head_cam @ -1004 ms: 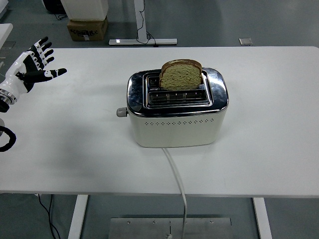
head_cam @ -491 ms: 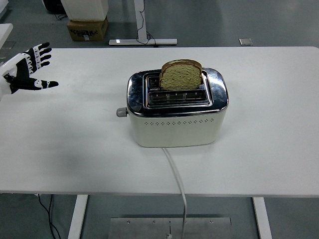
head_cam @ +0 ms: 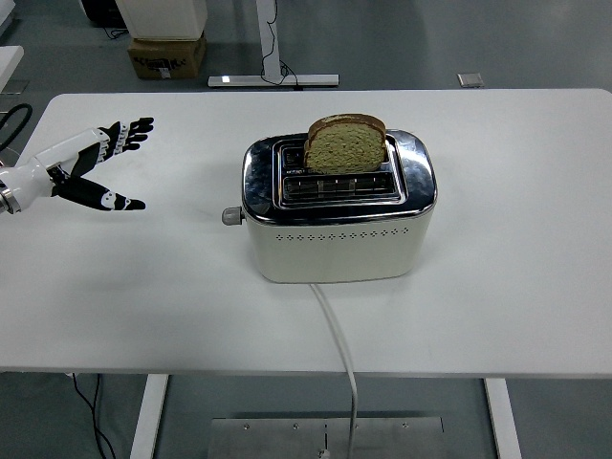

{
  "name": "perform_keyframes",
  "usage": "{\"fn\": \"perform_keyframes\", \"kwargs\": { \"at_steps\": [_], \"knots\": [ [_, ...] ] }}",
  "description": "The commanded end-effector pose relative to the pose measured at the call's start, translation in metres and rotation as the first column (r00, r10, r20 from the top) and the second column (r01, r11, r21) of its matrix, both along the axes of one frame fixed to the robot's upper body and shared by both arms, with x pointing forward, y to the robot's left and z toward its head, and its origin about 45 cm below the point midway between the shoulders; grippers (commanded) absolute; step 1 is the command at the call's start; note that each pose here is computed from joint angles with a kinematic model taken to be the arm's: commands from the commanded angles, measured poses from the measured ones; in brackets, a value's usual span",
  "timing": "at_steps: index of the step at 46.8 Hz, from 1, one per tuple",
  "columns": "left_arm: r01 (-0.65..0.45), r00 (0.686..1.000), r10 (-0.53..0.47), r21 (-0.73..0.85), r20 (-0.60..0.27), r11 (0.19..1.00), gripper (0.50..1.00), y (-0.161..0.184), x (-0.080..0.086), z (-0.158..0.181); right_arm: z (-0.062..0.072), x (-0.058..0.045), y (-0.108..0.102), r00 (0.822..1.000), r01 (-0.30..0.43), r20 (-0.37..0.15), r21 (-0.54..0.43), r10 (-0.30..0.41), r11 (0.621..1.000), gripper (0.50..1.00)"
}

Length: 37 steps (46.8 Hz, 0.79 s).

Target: Press down toaster

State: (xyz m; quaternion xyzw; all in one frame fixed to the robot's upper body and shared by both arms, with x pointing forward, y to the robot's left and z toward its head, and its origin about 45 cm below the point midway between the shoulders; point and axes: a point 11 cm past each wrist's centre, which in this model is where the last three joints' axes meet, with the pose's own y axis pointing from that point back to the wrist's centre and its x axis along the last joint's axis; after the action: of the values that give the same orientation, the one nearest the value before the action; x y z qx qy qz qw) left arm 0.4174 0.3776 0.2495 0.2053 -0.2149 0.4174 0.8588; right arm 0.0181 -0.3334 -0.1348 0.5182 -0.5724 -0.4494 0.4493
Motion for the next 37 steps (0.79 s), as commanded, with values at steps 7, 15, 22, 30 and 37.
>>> {"fn": "perform_keyframes", "kwargs": {
  "at_steps": [7, 15, 22, 30, 37],
  "knots": [
    [0.022, 1.0, -0.022, 0.039, -0.003, 0.999, 1.0, 0.002, -0.009, -0.002, 0.0, 0.0, 0.0, 1.0, 0.001, 0.0, 0.0, -0.001, 1.0, 1.0],
    [0.06, 0.998, -0.062, 0.103, 0.014, 0.993, 1.0, 0.003, -0.024, 0.002, 0.0, 0.0, 0.0, 1.0, -0.002, 0.0, 0.0, 0.002, 1.0, 1.0],
    [0.086, 0.995, -0.092, 0.175, 0.029, 0.981, 1.0, 0.009, -0.038, 0.007, 0.0, 0.0, 0.0, 1.0, 0.0, 0.0, 0.0, 0.0, 1.0, 1.0],
    [0.08, 0.996, -0.088, 0.208, 0.031, 0.975, 1.0, 0.018, -0.042, 0.012, 0.0, 0.0, 0.0, 1.0, 0.001, 0.0, 0.0, -0.001, 1.0, 1.0],
    [0.081, 0.995, -0.091, 0.22, 0.033, 0.972, 1.0, 0.019, -0.043, 0.012, 0.0, 0.0, 0.0, 1.0, 0.0, 0.0, 0.0, 0.0, 1.0, 1.0]
  ]
}}
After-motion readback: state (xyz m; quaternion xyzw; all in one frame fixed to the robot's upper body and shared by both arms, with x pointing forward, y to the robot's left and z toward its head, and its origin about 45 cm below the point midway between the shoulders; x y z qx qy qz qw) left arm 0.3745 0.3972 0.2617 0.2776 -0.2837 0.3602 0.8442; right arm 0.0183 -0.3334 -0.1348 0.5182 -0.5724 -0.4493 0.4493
